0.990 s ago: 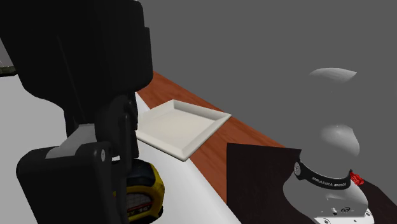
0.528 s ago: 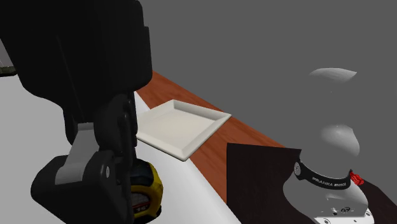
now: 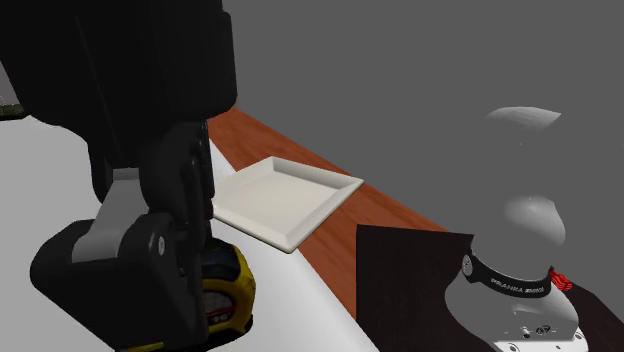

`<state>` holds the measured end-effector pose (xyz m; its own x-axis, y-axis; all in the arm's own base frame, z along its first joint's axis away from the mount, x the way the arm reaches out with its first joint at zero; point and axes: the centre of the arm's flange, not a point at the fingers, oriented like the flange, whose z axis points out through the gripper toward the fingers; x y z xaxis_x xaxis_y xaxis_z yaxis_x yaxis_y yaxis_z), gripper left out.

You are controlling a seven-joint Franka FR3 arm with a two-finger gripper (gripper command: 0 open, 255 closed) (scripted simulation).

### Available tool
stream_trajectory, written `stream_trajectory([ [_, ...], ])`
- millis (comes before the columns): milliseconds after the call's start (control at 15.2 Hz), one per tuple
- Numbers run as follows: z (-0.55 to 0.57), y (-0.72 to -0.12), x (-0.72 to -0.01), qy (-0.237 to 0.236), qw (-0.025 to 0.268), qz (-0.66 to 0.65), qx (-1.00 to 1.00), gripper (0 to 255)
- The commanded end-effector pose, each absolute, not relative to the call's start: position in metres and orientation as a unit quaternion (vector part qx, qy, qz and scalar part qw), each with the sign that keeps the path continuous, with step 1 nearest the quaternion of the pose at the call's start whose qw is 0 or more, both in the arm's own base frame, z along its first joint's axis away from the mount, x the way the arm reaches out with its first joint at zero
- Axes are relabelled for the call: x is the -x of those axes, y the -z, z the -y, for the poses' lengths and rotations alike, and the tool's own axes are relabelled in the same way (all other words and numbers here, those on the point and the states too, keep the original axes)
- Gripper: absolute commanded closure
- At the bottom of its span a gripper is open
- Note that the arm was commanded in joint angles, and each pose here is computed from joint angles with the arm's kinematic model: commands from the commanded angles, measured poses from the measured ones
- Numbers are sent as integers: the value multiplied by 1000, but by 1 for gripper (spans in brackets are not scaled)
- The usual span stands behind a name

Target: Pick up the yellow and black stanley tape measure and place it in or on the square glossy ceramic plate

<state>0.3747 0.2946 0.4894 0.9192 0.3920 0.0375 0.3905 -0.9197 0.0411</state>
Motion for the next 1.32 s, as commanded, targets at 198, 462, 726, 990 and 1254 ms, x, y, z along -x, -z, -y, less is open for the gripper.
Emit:
stream_trajectory([
  [198,-295,-516,-374,-22,16,-200,-979,255],
  [462,-295,-537,-374,-22,16,-200,-979,255],
  [726,-295,-558,-374,-22,16,-200,-979,255],
  [990,-281,-570,-374,-22,16,-200,-979,255],
  [1254,-229,-572,-374,-22,16,-200,-979,255],
])
